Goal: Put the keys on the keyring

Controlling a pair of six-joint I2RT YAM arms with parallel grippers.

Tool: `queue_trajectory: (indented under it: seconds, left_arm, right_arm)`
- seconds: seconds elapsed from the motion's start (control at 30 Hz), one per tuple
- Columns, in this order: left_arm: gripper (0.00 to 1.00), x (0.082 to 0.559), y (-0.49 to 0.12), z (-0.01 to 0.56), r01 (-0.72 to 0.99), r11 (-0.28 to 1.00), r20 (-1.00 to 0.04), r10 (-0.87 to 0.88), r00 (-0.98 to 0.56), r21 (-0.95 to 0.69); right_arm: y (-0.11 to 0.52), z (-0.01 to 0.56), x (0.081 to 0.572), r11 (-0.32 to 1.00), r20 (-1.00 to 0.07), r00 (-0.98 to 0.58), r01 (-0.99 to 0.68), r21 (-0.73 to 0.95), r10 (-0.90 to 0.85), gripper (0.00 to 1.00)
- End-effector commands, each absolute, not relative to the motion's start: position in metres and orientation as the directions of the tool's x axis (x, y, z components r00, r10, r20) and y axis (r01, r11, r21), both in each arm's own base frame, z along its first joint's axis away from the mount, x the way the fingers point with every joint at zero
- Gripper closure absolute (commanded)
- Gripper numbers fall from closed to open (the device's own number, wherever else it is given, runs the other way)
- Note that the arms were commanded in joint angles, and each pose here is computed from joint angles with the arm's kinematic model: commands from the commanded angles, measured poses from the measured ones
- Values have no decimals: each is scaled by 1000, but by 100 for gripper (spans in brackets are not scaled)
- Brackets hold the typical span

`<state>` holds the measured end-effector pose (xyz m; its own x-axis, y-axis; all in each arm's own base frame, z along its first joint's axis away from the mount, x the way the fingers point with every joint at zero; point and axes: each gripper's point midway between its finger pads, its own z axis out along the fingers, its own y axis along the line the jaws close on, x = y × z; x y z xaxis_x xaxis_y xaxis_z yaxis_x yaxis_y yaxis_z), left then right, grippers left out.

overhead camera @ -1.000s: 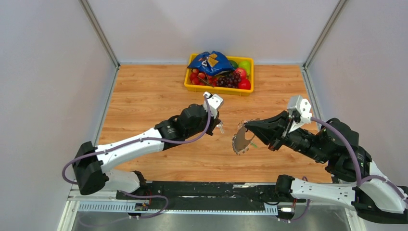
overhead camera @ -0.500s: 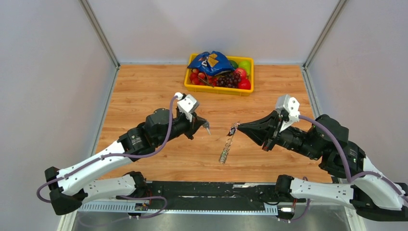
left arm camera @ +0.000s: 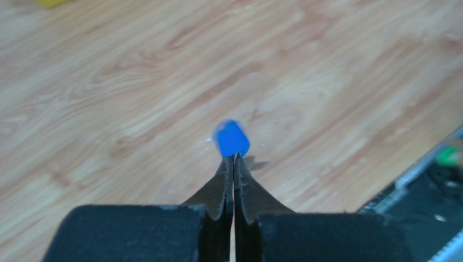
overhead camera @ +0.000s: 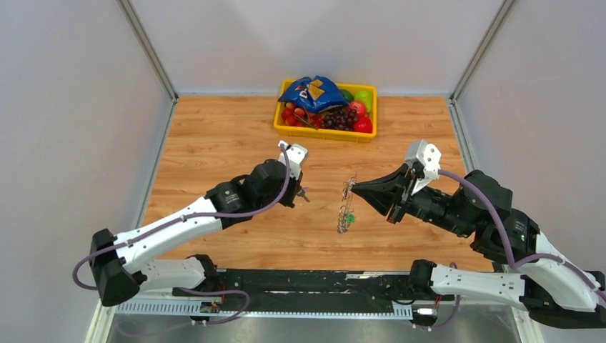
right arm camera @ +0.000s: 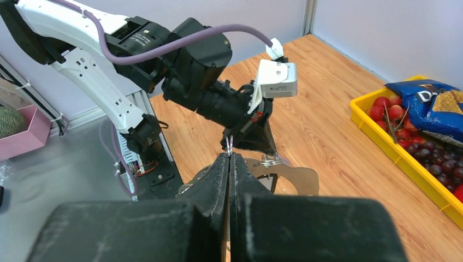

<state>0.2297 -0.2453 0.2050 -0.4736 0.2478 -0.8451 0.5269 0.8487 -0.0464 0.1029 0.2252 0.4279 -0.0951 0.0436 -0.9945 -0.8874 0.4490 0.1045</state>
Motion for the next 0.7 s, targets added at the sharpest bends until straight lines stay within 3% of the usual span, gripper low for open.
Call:
queue_trajectory:
  seconds: [0.0,0.03,0.13,0.23,0.4,0.67]
  left_arm:
    - [100,244,-245,209,449,834,-788,27,-616,-322]
    - [100,243,-246,205,450,828,-785,19,-619,-334]
    - [100,226,-254,229,466,874,-865,122,-487,-139]
    - [100,248,-220,225,368,895,-849,-21,-528,-251]
    - [100,217,-248,256,500,856,-898,109,-427,-134]
    - [100,177,-269,301,743,637,-943,75,-325,-205]
  right_arm:
    - [222,443,103,454,-991,-78,-883,119,110,100]
    - [223,441,102,448,-991,-78,-886,118,107,100]
    - [226,433,103,447,-992,-85,-887,117,91,100]
    - [229,430,104,447,-993,-86,-887,115,84,100]
    - [237,422,105,437,-995,-83,-894,98,54,100]
    - [246,412,108,426,-998,-62,-903,57,1,100]
